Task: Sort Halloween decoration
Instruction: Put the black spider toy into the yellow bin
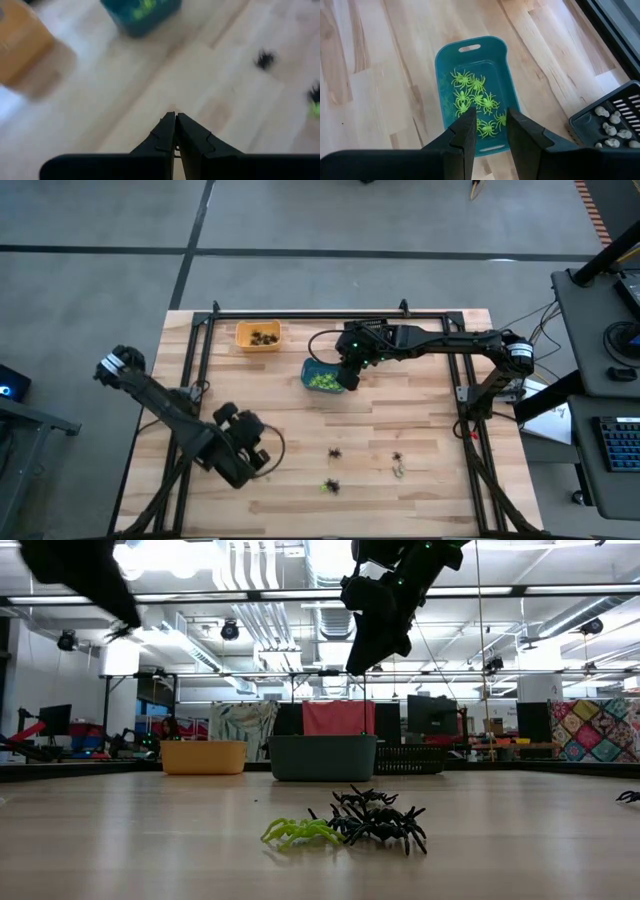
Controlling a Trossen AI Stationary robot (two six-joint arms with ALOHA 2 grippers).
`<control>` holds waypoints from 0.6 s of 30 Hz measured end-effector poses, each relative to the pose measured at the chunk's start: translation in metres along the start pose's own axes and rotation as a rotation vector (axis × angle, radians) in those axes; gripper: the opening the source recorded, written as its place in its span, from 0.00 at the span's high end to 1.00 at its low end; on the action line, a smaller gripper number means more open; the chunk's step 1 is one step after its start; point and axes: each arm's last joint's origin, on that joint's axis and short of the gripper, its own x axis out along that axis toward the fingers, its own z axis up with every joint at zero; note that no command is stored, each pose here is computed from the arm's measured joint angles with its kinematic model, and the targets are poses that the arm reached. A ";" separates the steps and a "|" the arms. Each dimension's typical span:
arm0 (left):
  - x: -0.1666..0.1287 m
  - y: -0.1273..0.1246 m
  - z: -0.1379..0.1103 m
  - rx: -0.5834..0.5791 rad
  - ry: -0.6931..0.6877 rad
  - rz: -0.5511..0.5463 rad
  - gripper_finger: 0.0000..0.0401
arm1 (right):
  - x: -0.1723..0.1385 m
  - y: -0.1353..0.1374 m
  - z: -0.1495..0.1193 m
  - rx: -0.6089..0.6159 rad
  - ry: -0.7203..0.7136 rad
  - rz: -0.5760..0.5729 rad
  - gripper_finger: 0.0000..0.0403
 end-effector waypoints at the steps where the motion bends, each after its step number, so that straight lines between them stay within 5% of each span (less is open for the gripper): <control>1: -0.001 0.004 0.006 0.010 -0.019 0.004 1.00 | 0.000 0.000 0.000 -0.005 0.000 0.000 0.76; 11: 0.014 0.062 0.070 0.131 -0.062 0.141 1.00 | -0.001 0.000 -0.001 -0.023 0.006 -0.001 0.76; 18: 0.038 0.117 0.108 0.175 0.038 0.258 1.00 | -0.001 0.000 -0.003 -0.035 0.031 -0.004 0.76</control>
